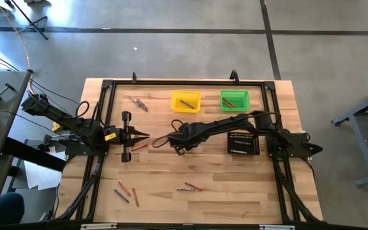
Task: Sort crayons
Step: Put the gray crayon into the black bin
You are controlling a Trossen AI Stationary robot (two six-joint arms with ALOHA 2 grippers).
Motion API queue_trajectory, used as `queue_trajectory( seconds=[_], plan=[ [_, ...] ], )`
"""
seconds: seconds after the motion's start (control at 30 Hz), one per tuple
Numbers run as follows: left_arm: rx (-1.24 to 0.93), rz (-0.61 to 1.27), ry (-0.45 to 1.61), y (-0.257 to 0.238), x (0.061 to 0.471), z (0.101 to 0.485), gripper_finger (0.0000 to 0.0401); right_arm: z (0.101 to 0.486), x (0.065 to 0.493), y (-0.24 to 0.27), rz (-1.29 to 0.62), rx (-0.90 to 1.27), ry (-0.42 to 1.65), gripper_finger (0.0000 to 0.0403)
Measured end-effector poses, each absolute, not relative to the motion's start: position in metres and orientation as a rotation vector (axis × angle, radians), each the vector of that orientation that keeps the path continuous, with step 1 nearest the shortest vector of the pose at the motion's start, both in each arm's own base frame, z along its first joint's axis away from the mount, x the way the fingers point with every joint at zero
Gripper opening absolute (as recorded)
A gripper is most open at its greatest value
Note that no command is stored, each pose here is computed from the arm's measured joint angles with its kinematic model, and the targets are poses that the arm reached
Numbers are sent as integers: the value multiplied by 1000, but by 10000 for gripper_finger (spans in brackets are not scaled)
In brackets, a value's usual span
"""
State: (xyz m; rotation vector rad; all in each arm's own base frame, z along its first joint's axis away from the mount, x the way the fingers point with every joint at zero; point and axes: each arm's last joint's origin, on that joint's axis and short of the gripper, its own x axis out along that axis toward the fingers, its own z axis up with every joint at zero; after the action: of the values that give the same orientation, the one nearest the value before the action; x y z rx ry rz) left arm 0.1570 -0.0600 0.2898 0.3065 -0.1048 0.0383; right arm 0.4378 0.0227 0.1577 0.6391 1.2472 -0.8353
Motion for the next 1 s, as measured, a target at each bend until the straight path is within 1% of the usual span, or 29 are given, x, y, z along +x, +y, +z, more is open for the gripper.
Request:
queue_trajectory(
  seconds=[0.1,0.47,1.0],
  plan=[
    [306,39,-105,-60,157,290,10,158,441,23,-831,633,1233,121],
    [306,39,-105,-60,157,290,10,158,436,22,-907,629,1245,121],
    [297,35,-94,-60,157,289,10,158,436,25,-1054,771,1143,121]
  ],
)
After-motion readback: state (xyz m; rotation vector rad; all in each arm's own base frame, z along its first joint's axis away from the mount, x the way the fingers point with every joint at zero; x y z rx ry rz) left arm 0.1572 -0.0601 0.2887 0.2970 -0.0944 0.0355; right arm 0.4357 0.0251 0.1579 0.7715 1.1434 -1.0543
